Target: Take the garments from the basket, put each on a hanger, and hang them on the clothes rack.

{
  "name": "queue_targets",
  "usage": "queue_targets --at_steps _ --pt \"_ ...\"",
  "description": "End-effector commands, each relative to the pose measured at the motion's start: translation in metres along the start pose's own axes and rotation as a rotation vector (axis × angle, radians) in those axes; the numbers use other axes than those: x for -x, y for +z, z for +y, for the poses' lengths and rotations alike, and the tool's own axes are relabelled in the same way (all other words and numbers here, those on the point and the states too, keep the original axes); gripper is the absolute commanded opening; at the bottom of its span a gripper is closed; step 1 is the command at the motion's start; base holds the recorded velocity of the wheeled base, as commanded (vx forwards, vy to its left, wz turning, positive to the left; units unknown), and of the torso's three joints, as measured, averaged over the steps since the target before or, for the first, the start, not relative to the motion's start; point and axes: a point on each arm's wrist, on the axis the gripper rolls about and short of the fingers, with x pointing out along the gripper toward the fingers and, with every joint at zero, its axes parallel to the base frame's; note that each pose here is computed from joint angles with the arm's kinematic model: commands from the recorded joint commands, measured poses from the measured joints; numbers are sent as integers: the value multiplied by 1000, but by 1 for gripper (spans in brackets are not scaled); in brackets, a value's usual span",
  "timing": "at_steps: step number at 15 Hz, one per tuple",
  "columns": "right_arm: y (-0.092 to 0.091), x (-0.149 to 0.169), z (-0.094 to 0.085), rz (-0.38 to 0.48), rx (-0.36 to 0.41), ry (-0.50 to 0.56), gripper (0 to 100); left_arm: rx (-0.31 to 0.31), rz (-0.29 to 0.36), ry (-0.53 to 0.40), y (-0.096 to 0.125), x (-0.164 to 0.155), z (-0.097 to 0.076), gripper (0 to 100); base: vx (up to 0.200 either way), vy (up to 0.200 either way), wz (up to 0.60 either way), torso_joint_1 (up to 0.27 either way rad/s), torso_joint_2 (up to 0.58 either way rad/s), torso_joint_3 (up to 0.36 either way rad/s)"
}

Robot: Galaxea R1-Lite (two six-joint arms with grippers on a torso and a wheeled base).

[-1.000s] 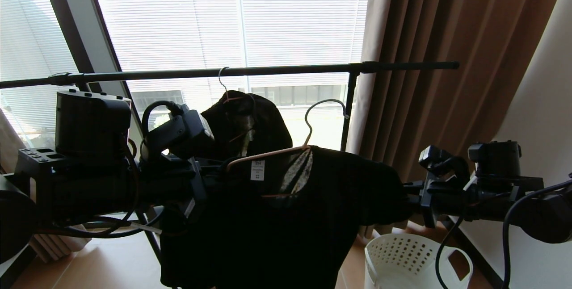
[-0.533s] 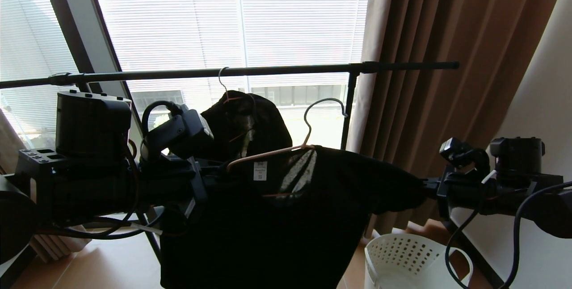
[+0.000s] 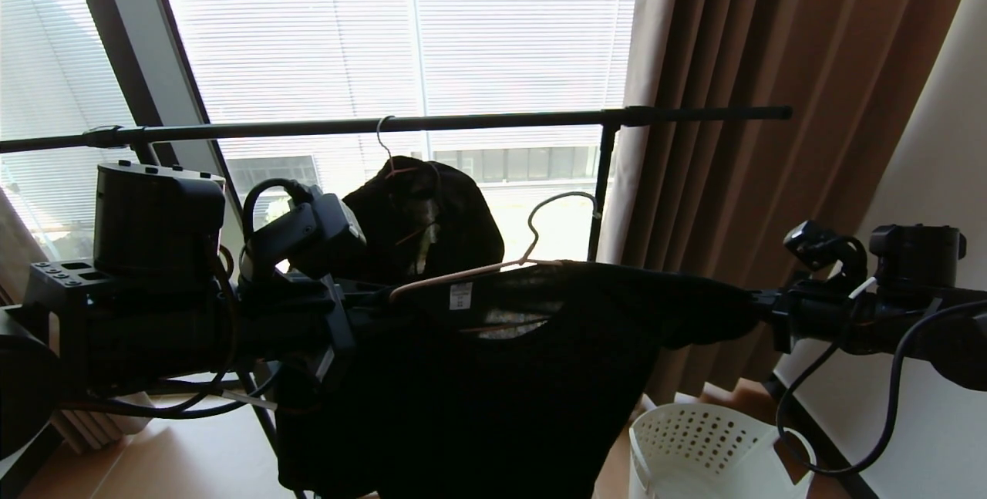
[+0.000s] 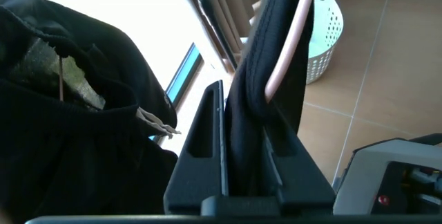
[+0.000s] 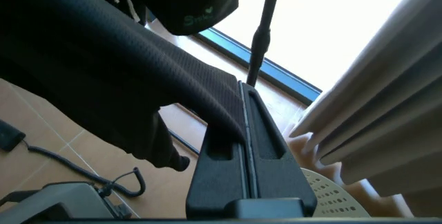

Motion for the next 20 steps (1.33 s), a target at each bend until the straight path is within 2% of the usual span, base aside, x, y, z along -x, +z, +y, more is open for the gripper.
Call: queue_targets --at_steps 1,10,11,12,14,15,20 --pt "-4 -4 -6 10 -17 -5 0 -1 -4 5 1 2 0 0 0 0 0 0 0 0" --pt "-4 -4 -9 8 -42 -15 0 2 -25 -26 1 2 1 0 0 0 0 0 0 0" --pt "-6 -4 -7 14 -40 -9 0 4 -24 -27 1 2 1 0 0 0 0 0 0 0" --pt "-11 -11 4 39 8 21 0 14 -22 -28 1 1 1 0 0 0 0 0 0 0" --pt "-17 -18 18 78 51 38 0 40 -22 -28 1 1 1 0 0 0 0 0 0 0" --pt "-21 -19 23 87 114 49 100 47 -22 -26 1 1 1 0 0 0 0 0 0 0" --pt "-24 -14 47 68 222 86 100 123 -29 -19 4 0 5 0 0 0 0 0 0 0"
